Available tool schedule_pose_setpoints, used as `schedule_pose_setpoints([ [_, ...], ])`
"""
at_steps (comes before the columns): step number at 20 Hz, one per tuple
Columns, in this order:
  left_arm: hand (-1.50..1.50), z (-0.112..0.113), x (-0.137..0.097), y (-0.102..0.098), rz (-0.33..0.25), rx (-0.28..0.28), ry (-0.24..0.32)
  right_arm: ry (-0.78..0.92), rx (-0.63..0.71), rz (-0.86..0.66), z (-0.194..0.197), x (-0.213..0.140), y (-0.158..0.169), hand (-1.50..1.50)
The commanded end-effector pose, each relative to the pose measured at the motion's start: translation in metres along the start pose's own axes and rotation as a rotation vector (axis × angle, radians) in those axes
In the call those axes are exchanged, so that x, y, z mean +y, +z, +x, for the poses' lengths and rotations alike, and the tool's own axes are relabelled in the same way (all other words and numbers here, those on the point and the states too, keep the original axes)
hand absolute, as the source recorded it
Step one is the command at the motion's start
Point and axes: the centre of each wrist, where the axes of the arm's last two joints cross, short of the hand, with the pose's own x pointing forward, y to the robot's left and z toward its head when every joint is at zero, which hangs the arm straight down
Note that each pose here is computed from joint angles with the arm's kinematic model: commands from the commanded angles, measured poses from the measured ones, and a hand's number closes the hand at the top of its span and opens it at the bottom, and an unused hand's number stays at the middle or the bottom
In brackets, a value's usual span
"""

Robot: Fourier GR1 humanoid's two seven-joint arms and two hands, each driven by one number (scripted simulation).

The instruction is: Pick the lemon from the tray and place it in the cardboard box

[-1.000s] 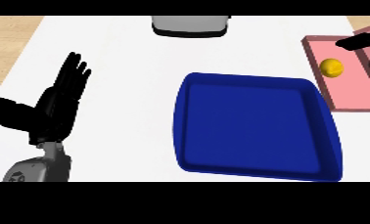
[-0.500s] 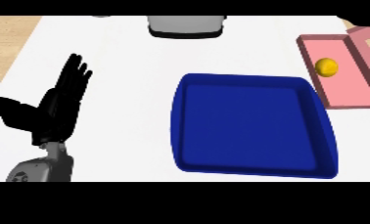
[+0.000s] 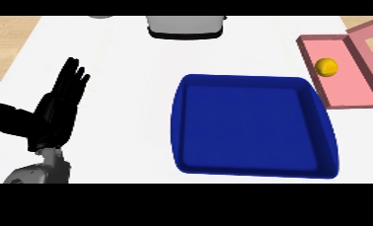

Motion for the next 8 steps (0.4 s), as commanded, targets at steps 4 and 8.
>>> schedule_pose_setpoints([
  [4,0.00,-0.008,0.007,0.004,0.003,-0.001,0.005,-0.039,-0.037,-0.048,-0.038,-0.051,0.009,-1.50],
  [8,0.00,0.005,-0.001,0.007,-0.003,0.020,0.001,-0.049,-0.016,-0.042,-0.055,-0.070,0.020,-1.50],
])
